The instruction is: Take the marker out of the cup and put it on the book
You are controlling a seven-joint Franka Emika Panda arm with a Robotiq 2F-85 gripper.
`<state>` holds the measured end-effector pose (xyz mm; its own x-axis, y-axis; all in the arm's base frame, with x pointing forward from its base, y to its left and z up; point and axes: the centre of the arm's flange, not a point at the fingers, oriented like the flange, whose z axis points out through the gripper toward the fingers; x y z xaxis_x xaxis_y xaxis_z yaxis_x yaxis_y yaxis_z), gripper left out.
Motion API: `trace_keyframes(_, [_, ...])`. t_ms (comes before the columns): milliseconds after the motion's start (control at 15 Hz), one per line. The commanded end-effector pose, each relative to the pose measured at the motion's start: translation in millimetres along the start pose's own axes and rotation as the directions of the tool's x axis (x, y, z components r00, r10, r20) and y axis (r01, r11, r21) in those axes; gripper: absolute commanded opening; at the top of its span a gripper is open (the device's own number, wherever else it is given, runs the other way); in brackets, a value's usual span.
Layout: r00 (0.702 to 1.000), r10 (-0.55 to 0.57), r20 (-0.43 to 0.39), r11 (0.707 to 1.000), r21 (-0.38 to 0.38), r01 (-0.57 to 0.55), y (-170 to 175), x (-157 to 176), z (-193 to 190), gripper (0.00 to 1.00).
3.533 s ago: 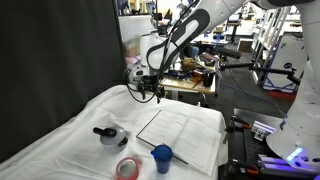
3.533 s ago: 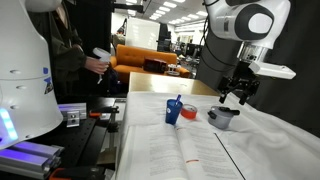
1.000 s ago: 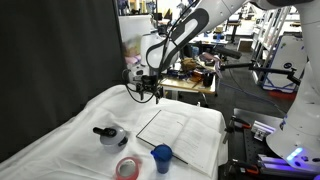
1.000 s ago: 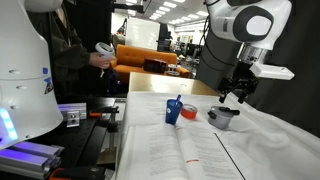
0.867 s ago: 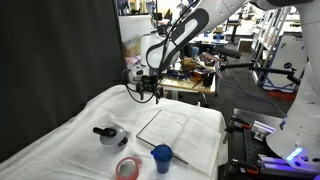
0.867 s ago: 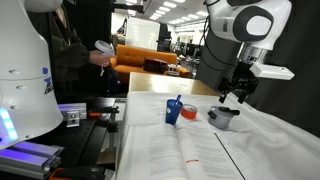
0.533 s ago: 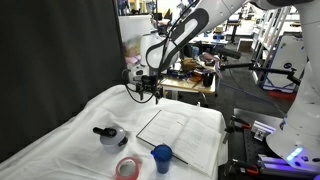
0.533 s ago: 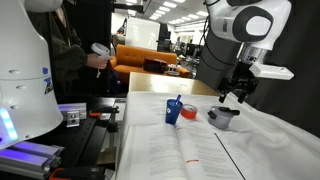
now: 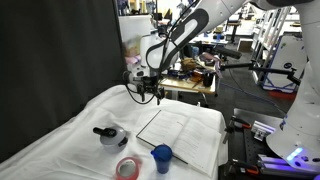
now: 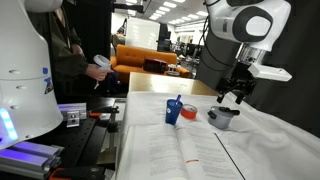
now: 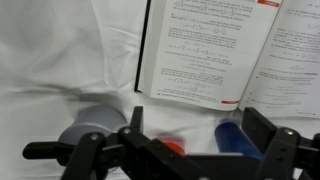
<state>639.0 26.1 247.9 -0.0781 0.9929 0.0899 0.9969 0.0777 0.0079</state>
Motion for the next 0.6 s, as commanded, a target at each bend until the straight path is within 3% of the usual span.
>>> trace_keyframes(0, [1.0,0.021,0.018,0.997,0.072,-0.022,0.4,0.0,-3.5,1.0])
trace_keyframes(267, [0.999,0.031,0.017,0.992,0.126,-0.033,-1.9,0.6,-4.0,1.0])
trace_keyframes(533, [1.0,0.03,0.003,0.993,0.111,-0.031,-5.4,1.2,-1.5,1.0])
